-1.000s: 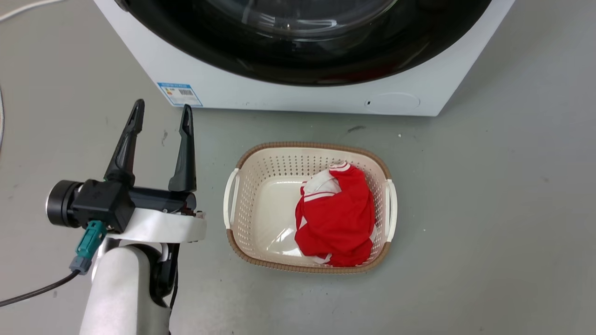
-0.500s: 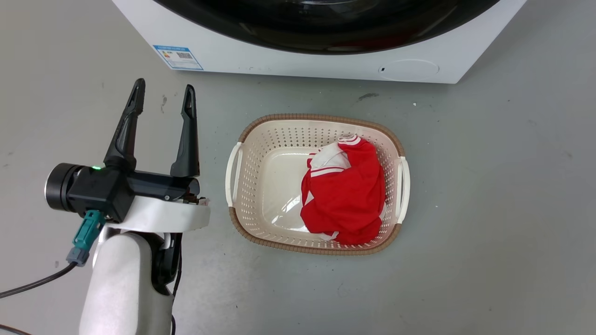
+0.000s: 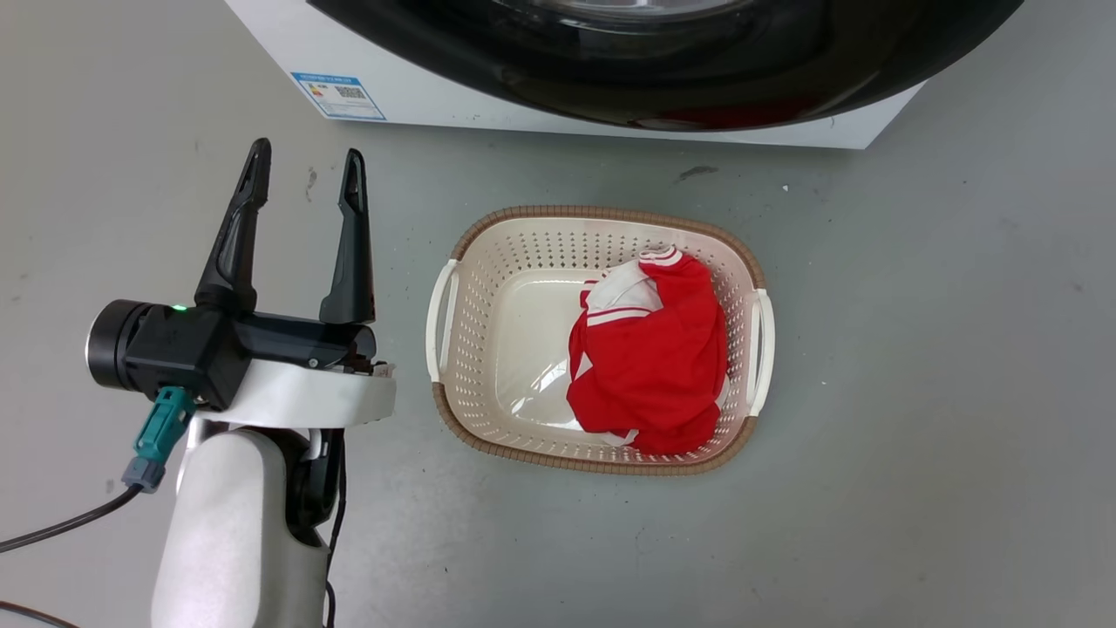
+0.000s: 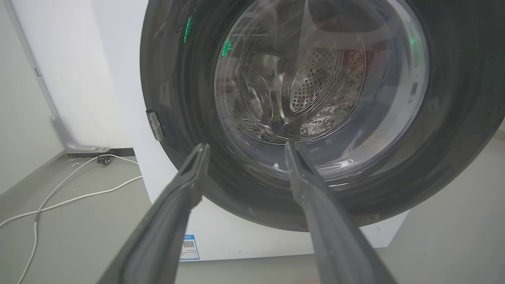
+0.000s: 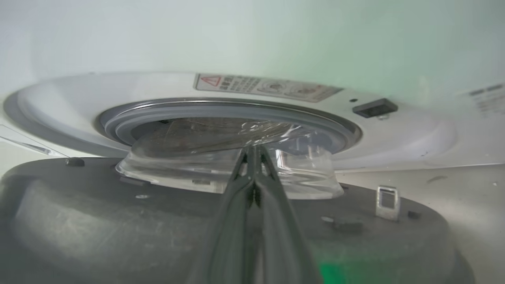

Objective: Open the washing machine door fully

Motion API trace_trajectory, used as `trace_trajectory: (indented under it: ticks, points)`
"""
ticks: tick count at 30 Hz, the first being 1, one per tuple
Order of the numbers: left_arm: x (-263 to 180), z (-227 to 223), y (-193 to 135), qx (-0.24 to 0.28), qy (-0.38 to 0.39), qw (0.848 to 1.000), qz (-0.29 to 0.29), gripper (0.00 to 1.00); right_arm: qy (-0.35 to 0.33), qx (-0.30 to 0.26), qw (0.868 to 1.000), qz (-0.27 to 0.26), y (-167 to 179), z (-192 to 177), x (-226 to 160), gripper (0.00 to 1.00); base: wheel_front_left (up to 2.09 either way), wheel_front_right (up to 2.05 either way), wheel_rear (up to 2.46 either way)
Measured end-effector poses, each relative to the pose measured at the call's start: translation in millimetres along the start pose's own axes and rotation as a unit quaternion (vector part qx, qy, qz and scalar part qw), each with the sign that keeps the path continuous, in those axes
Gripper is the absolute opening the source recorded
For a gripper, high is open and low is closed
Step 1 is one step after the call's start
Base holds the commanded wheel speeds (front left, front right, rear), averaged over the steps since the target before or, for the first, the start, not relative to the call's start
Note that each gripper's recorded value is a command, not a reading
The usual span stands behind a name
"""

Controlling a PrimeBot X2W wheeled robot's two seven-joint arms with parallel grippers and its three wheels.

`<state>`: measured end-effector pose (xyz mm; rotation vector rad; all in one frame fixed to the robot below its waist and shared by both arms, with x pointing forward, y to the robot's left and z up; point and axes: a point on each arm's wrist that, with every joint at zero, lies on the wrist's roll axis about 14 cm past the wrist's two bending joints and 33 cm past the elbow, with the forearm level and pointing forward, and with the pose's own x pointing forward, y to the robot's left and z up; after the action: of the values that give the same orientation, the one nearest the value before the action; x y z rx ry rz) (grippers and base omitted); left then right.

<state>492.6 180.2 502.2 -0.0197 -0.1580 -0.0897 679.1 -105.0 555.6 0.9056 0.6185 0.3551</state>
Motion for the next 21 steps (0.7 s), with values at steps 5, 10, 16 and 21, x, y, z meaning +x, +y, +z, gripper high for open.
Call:
trace_trajectory:
  ticks: [5,10,16,21]
  points:
    - [-0.1,7.6,-3.6,-0.002,-0.008,1.000,-0.003,1.00,0.043,0.006,0.999,0.009,4.8,-14.3,-10.6,0.00,0.00,0.00,0.00]
    - [-3.9,18.5,-8.6,-0.002,-0.016,1.000,-0.009,1.00,0.078,0.013,0.997,0.021,8.4,-36.0,-26.0,0.00,0.00,0.00,0.00]
    - [-16.0,31.2,-16.9,-0.005,-0.021,1.000,-0.018,1.00,0.110,0.030,0.993,0.035,11.1,-73.1,-47.6,0.00,0.00,0.00,0.00]
    - [-30.1,39.8,-19.8,-0.005,-0.022,1.000,-0.020,1.00,0.137,0.037,0.988,0.056,19.6,-104.3,-67.6,0.00,0.00,0.00,0.00]
